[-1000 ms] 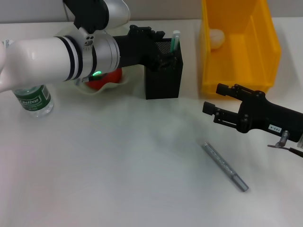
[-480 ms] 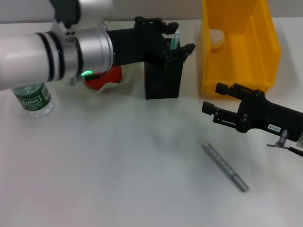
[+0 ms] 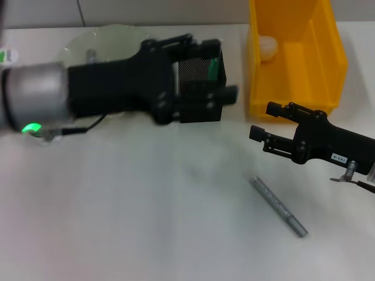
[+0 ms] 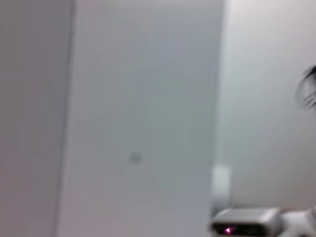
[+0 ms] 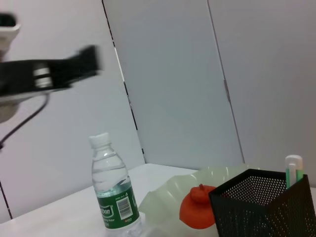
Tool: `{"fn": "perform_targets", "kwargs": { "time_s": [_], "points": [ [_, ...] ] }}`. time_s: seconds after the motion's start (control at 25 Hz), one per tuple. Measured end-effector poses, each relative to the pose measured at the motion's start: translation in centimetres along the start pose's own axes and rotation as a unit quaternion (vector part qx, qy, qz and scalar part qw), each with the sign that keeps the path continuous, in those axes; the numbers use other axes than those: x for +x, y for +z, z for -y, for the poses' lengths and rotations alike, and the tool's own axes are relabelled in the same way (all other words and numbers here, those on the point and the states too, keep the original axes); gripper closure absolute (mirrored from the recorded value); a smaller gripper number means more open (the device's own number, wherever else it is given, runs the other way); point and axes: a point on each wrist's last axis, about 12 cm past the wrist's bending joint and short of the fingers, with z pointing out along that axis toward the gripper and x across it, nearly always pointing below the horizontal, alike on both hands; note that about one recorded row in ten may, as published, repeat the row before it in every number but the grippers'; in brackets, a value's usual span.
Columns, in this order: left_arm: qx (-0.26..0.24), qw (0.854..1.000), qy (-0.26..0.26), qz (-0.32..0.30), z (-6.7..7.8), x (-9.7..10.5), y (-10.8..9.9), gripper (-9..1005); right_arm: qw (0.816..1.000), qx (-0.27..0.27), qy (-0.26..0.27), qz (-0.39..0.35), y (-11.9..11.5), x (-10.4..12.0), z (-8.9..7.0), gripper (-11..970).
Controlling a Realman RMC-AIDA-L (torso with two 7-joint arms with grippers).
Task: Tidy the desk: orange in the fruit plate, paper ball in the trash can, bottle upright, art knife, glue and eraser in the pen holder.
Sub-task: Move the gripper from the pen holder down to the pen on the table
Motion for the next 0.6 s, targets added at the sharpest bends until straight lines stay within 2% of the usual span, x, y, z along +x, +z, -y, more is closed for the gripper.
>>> {"fn": "perform_targets", "kwargs": {
  "time_s": [0.08, 0.12, 0.16, 0.2, 0.36, 0.48, 0.56, 0.6],
  "points": [
    [0.022, 0.999, 0.006, 0.034, 0.8, 0.9, -1.5, 230, 1.000, 0.000, 0.000, 0.000, 0.0, 0.0, 0.0, 199],
    [0.022, 0.999, 0.006, 0.034, 0.8, 0.9, -1.5, 212, 1.000, -0.001, 0.002, 0.001, 0.0, 0.0, 0.0, 199],
    [0.031, 0.997, 0.003, 0.064, 1.7, 2.5, -3.2, 194, 1.000, -0.001, 0.002, 0.001, 0.0, 0.0, 0.0, 199],
    [0.032, 0.997, 0.000, 0.071, 2.2, 3.3, -3.8, 194, 1.000, -0.001, 0.003, 0.001, 0.0, 0.0, 0.0, 199],
    [0.026, 0.998, -0.012, 0.062, 3.5, 5.4, -5.3, 194, 1.000, -0.003, 0.017, 0.002, 0.0, -0.6, 0.3, 199],
    [0.024, 0.999, -0.011, 0.042, 4.5, 6.8, -5.8, 194, 0.999, -0.005, 0.033, 0.000, -0.1, -1.9, 0.9, 199],
    [0.025, 0.999, -0.012, 0.031, 5.0, 7.7, -6.0, 194, 0.999, -0.024, 0.041, -0.011, -0.3, -3.9, 1.4, 199],
    [0.025, 0.999, -0.015, 0.027, 5.2, 8.1, -6.0, 194, 0.999, -0.024, 0.041, -0.011, -0.3, -3.9, 1.4, 199]
  ]
}}
